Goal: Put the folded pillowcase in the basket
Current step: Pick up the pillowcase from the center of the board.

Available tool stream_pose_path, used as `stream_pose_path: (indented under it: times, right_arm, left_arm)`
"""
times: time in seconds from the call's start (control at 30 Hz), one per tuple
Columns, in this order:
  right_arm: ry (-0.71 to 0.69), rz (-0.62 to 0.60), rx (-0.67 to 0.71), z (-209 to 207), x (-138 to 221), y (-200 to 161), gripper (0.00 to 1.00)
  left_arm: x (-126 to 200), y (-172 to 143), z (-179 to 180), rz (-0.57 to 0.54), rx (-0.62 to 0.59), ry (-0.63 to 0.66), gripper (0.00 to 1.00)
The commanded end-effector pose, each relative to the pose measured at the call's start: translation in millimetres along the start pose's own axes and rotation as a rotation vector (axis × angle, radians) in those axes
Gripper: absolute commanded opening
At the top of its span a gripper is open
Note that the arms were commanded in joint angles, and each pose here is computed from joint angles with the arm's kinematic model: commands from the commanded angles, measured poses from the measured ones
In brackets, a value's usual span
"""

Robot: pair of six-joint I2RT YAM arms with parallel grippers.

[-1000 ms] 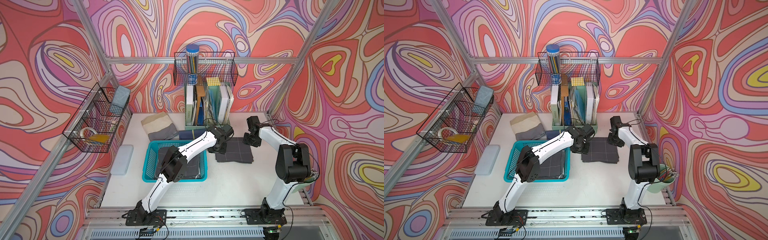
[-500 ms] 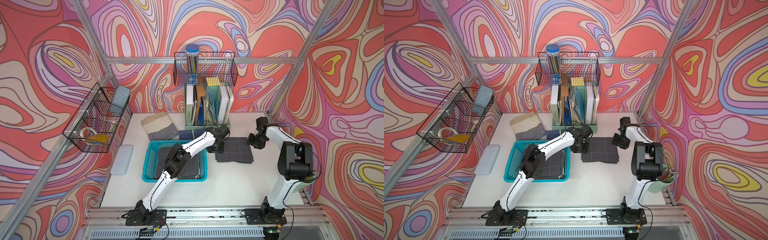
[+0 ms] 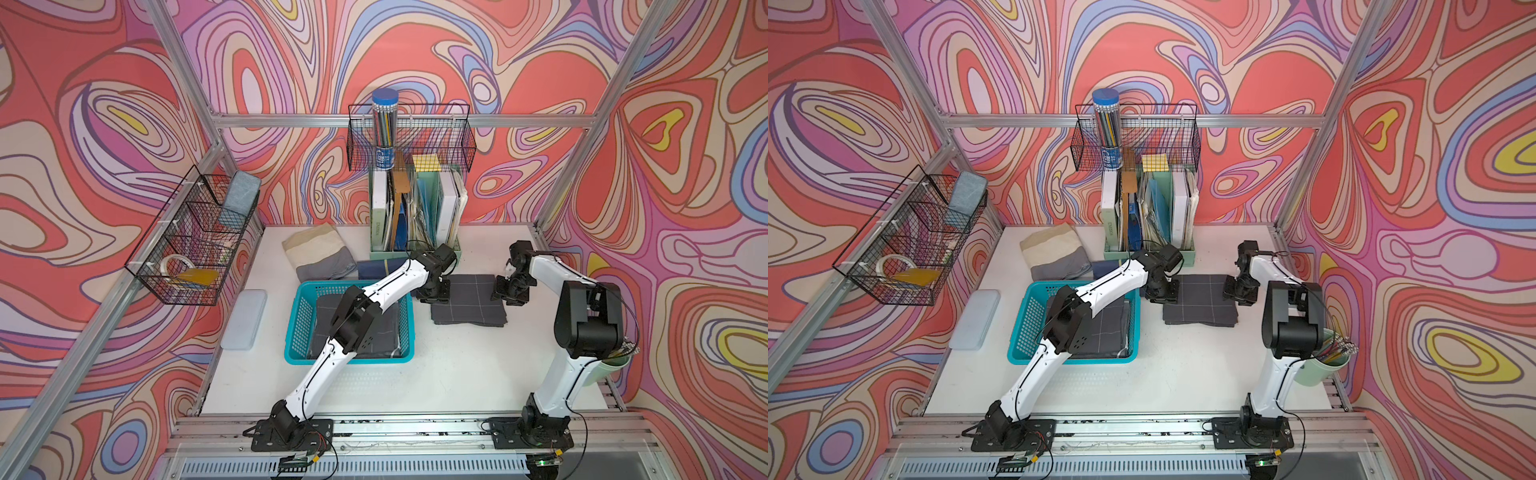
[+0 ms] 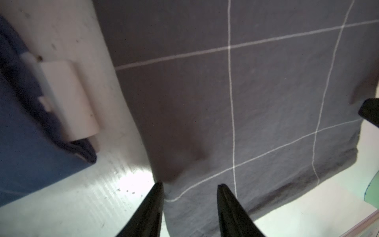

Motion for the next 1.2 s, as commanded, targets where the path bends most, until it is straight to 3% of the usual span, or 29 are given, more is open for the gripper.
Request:
stream_pose_path:
  times: [0.0,0.27,0.4,0.6,0.7,0.9,1.17]
  right_arm:
    - [0.03,0.046,0.064,-1,-10,3,0.53]
    - [-0.046,0.082,0.079,-18,-13,6,0.52]
    - [0.047,0.088,0.097,-13,-22,5,0.51]
    - [0.14,0.074,0.102,-6,-19,5,0.47]
    - [0.199,0.076,0.106,1,-20,3,0.41]
    - [0.239,0.129,0.13,15,-37,-4,0.29]
    - [0.231,0.175,0.104,16,-53,-6,0.04]
  left_arm:
    - [-11,-3,9,0.06,-0.009,0.027,0.48]
    - [1,4,17,0.033,-0.017,0.061,0.49]
    - [-10,12,18,0.065,0.007,-0.024,0.49]
    - [-25,11,22,0.096,0.021,-0.029,0.46]
    - [-31,7,21,0.122,0.015,-0.037,0.42]
    - [-41,3,14,0.139,0.013,-0.09,0.23]
    - [-43,2,11,0.139,-0.003,-0.102,0.0]
Point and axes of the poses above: each gripper's point midway between its finger pads, its own x axis back along the fingers, its own z axis along the line the jaws close on, y = z × x, the point moved 10 cm from there along x, back along the fingers, and after that the axes turned 7 degrees about x, right-handed, at the moved point
